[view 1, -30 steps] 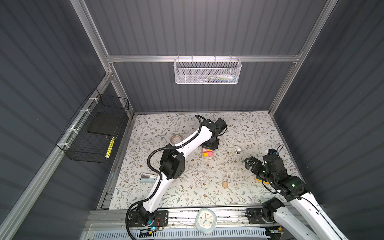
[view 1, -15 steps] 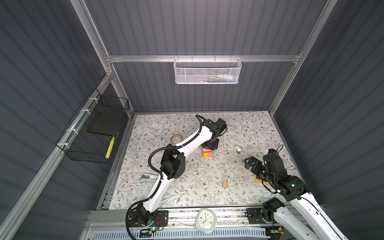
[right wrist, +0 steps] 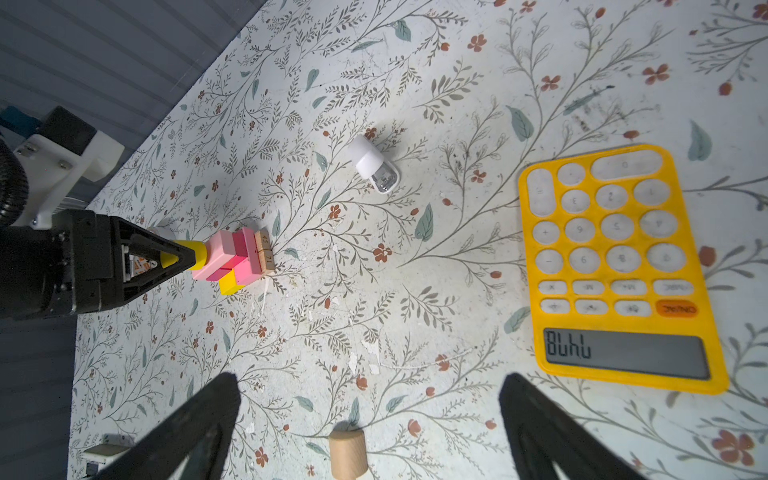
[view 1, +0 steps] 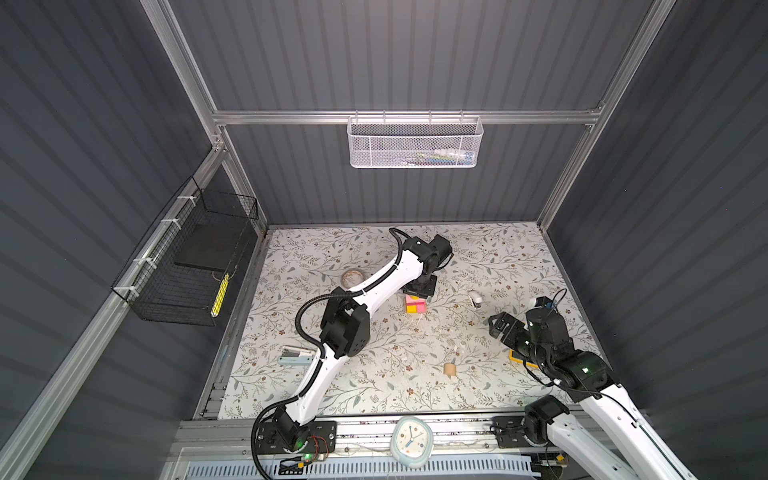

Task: Build the wood block tower
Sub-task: 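Lower the yellow cylinder onto the pink block atop the stack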

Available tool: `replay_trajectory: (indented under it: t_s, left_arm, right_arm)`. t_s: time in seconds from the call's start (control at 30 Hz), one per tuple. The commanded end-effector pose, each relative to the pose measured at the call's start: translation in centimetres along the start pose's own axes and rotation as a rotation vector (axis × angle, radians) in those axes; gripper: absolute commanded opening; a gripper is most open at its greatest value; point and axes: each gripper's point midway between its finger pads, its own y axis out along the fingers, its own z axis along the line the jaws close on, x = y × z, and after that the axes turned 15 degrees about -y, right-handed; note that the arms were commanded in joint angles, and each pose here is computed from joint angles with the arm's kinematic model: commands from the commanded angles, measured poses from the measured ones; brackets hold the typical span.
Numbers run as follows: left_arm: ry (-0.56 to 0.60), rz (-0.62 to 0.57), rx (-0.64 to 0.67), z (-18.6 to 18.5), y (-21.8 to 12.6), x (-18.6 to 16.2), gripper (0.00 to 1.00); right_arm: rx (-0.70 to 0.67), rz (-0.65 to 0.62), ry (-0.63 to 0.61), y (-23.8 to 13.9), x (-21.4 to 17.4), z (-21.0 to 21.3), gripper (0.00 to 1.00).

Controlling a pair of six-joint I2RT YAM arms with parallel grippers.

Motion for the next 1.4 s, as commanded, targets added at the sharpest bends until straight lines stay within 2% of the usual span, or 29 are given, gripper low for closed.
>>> replay_trajectory:
  t_s: [0.0, 0.43, 1.13, 1.23, 1.37]
  left_arm:
    - [-0.015, 0.012, 0.014, 0.4, 0.2, 0.1, 0.00]
    - [-0.018, 0.022, 0.003, 0.1, 0.6, 0.0, 0.00]
    - [-0.028, 0.041, 0.005, 0.0, 1.4, -0.3, 0.06]
    - [-0.026, 0.041, 0.007, 0.1, 1.4, -0.3, 0.09]
    - [-0.027, 0.035, 0.009, 0.1, 1.2, -0.2, 0.20]
  right_arm:
    - [-0.010, -0.011, -0.004, 0.1, 0.2, -0.2, 0.99]
    - [-0.009, -0.010, -0.007, 0.0, 0.3, -0.1, 0.99]
    - [-0.013, -0.008, -0.006, 0.1, 0.1, -0.3, 0.99]
    - [-0.012, -0.009, -0.006, 0.1, 0.1, -0.3, 0.99]
    - [-0.014, -0.009, -0.006, 0.1, 0.1, -0.3, 0.99]
